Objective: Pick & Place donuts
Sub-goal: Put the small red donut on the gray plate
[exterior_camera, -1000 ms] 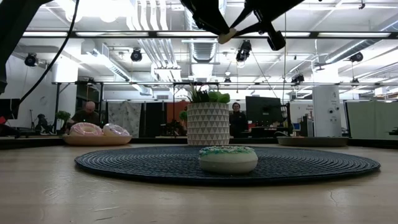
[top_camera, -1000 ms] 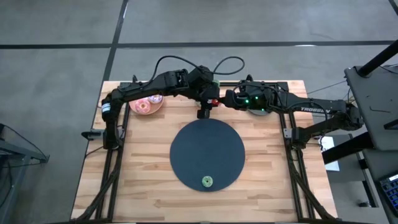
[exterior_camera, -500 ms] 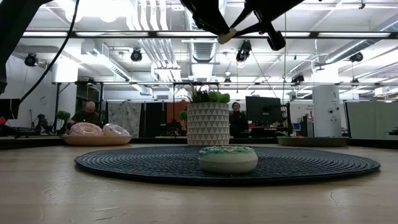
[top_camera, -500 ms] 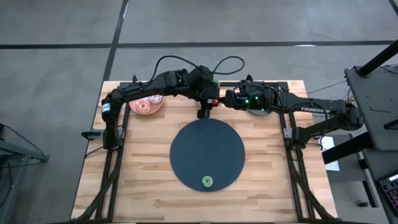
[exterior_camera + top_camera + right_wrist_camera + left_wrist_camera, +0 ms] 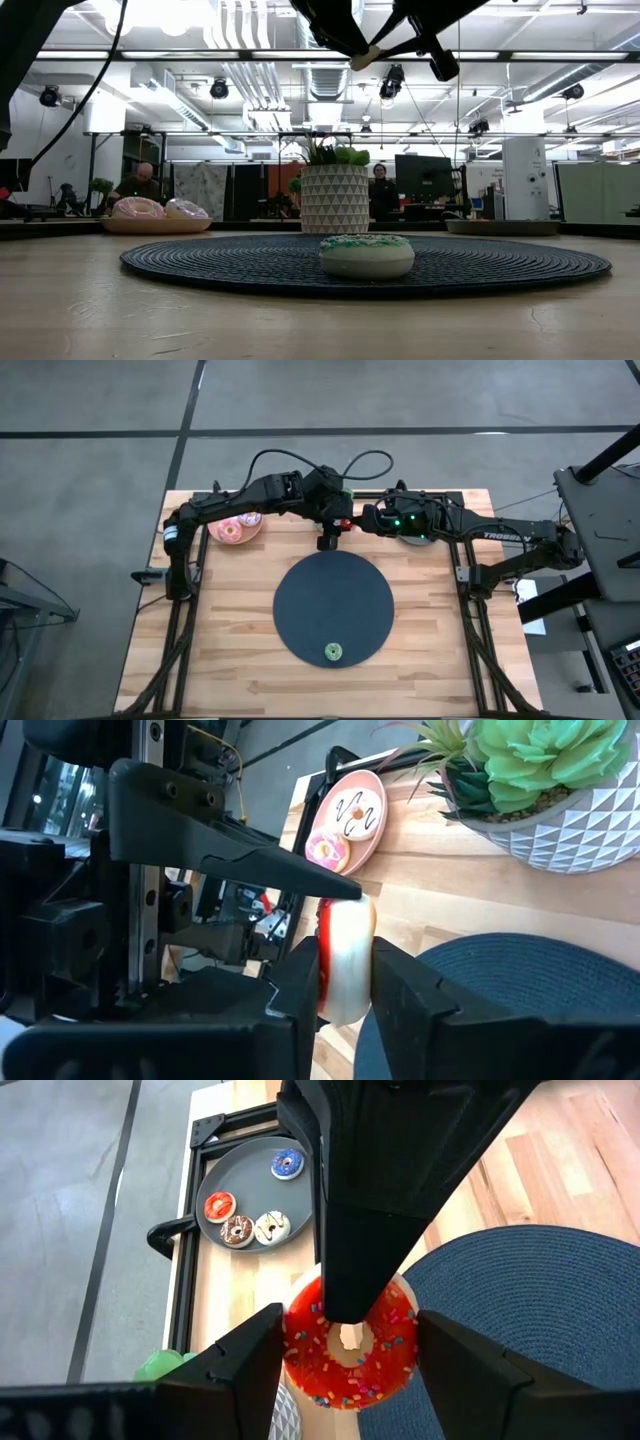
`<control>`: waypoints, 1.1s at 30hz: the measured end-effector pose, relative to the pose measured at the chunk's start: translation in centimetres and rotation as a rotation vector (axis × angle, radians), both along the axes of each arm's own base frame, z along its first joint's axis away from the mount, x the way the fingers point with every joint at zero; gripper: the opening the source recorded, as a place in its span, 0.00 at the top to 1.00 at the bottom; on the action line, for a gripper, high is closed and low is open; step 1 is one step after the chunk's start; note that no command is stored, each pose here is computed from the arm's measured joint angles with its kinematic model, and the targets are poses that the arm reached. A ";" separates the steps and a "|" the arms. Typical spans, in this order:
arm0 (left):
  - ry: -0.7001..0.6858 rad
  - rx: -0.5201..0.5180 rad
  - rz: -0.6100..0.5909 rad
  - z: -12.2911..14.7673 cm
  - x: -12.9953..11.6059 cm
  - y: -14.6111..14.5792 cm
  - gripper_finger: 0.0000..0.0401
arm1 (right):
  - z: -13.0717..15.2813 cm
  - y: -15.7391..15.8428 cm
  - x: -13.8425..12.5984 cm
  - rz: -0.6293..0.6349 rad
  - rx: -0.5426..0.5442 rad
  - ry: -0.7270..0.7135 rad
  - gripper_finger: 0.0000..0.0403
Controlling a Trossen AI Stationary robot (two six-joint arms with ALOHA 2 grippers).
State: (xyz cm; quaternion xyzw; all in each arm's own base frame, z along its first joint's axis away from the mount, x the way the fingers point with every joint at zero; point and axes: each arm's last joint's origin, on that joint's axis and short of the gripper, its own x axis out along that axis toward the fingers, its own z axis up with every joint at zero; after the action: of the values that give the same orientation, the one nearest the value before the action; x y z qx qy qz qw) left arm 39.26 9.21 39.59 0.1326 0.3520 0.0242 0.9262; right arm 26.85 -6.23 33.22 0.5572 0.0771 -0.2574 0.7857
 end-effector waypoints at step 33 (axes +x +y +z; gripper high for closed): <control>-0.002 -0.011 0.008 0.0 0.0 0.0 0.52 | 0.0 0.0 0.0 0.000 0.005 -0.002 0.85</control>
State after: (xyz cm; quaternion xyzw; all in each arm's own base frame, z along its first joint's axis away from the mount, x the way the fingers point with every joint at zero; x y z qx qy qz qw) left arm 39.25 9.21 39.59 0.1261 0.3519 0.0263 0.9271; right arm 26.85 -6.23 33.21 0.5593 0.0771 -0.2567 0.7844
